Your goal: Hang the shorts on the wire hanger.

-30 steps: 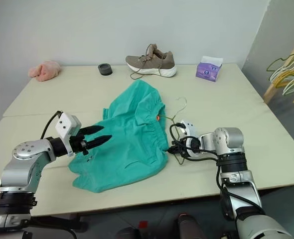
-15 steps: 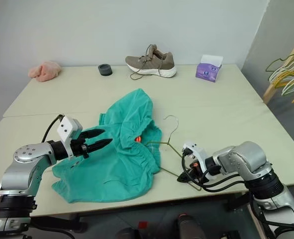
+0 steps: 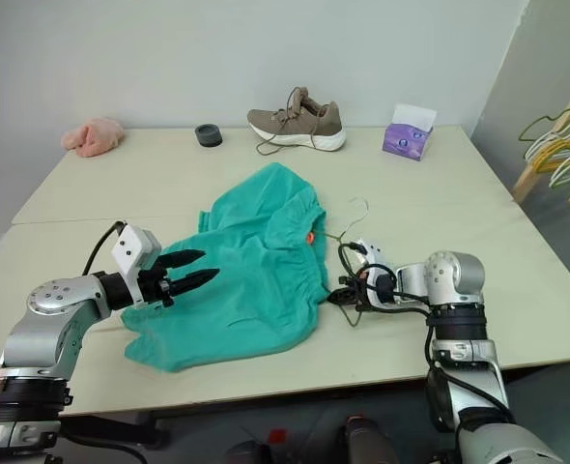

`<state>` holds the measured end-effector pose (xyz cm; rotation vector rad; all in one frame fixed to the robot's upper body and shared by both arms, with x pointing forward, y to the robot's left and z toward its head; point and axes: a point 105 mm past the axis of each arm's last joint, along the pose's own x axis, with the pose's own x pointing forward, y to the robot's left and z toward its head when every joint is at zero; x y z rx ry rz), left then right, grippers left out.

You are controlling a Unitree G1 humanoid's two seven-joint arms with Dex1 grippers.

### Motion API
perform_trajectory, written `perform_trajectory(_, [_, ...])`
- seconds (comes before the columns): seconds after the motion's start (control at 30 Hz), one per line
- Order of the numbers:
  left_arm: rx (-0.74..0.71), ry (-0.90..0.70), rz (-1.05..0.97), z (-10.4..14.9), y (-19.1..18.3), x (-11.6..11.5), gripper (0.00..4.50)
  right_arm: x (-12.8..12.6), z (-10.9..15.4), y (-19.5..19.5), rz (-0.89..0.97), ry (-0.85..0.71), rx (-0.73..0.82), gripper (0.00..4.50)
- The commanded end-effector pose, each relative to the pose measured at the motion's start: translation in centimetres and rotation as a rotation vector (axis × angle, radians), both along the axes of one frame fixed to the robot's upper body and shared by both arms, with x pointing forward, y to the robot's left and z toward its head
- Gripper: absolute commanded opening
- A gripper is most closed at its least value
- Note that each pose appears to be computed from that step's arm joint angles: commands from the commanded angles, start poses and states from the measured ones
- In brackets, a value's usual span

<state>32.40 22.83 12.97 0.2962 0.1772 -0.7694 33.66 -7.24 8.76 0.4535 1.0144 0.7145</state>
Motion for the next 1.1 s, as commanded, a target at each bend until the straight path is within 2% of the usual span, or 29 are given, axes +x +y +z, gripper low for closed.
perform_trajectory(0.03, [0.004, -0.044, -0.031, 1.2, -0.7, -0.3, 2.57, 1.8, 0.9, -0.6, -0.081, -0.022, -0.004, 0.00])
perform_trajectory(0.17, [0.004, -0.044, -0.029, 1.2, -0.7, -0.5, 2.57, 2.2, 1.9, -1.1, -0.022, -0.096, -0.042, 0.00])
perform_trajectory(0.37, [-0.005, 0.000, -0.031, 0.4, -0.5, -1.3, 2.57, -3.9, 2.9, 1.0, 0.373, -0.152, 0.015, 0.00])
perform_trajectory(0.43, [-0.001, 0.031, -0.043, -0.1, -0.4, -1.7, 2.57, -5.0, 2.6, 1.0, 0.428, -0.156, 0.014, 0.00])
perform_trajectory(0.83, [0.162, 0.290, -0.198, -6.0, -0.6, -5.2, 2.57, -5.3, 2.0, -1.2, 0.441, -0.204, -0.048, 0.00])
perform_trajectory(1.07, [0.179, 0.406, -0.263, -8.1, -0.2, -7.9, 2.57, -3.6, 1.4, -2.6, 0.284, -0.145, -0.040, 0.00])
perform_trajectory(1.1, [0.182, 0.421, -0.270, -8.4, -0.1, -8.3, 2.19, -3.3, 1.2, -3.2, 0.273, -0.142, -0.059, 0.00])
